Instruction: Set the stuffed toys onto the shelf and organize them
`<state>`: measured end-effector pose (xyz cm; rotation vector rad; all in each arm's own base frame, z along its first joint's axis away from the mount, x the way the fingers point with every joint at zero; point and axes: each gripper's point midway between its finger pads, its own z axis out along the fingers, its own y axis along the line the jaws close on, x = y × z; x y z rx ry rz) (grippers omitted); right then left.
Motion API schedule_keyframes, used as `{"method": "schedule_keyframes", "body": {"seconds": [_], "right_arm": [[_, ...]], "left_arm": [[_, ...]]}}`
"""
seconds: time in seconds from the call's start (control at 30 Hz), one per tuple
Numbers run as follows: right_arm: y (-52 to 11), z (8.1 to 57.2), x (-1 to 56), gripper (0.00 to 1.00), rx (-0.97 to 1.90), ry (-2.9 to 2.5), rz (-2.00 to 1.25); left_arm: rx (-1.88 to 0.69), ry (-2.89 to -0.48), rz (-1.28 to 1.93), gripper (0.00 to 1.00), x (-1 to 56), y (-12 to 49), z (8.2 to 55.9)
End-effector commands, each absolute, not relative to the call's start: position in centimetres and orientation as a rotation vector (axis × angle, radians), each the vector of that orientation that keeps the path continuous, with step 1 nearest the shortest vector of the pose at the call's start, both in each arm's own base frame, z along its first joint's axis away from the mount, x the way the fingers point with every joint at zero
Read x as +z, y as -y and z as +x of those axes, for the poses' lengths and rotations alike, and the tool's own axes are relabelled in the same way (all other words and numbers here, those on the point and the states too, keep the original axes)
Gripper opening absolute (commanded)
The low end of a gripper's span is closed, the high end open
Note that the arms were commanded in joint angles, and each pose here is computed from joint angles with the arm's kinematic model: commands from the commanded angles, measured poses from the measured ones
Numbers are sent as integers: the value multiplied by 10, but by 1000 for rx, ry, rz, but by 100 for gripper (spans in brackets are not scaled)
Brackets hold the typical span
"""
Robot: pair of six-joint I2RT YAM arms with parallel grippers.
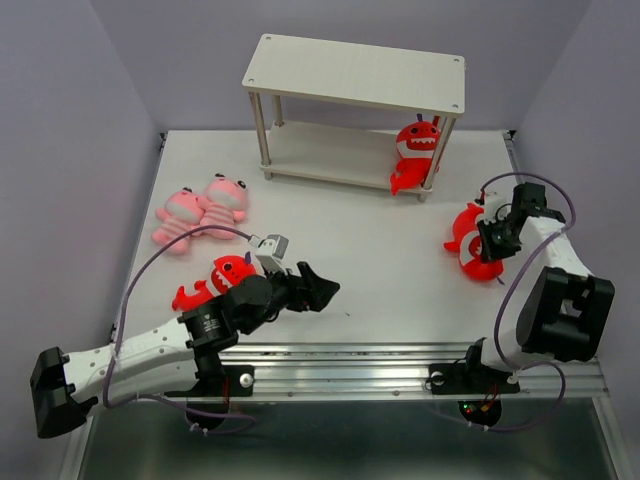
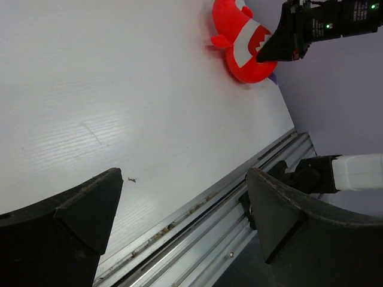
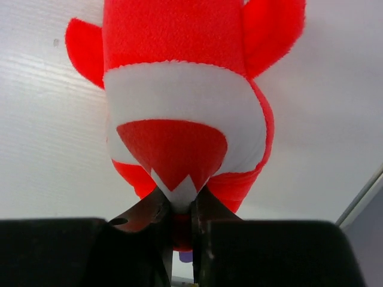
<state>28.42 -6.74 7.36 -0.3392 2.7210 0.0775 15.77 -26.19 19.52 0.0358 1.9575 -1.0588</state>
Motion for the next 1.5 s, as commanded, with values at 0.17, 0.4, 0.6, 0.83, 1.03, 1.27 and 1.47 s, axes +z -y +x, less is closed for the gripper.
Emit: {"method": "schedule_keyframes", "body": {"seconds": [0.17, 0.4, 0.6, 0.83, 1.03, 1.27, 1.47], "right_arm": [[8, 247, 135, 13, 256, -2188, -1203], [-57, 195, 140, 17, 490, -1839, -1703], [-97, 187, 132, 17, 472, -1705, -1851], [-130, 175, 138, 17, 574, -1608, -1941], [-143, 170, 138, 18, 577, -1557, -1977], [-141, 178, 138, 18, 523, -1556, -1974], [-148, 184, 156, 18, 511, -1517, -1924]], "left_arm": [[-1152, -1840, 304, 95, 234, 309, 158], [-1147, -1833, 534, 97, 240, 337, 172], [-1242, -1868, 580, 97, 241, 344, 194], [-1268, -1986, 759, 95, 208, 358, 188], [-1388, -1996, 950, 95, 199, 367, 163], [-1428, -2038, 1073, 95, 177, 367, 127], [-1338, -2127, 1036, 86, 153, 365, 126]]}}
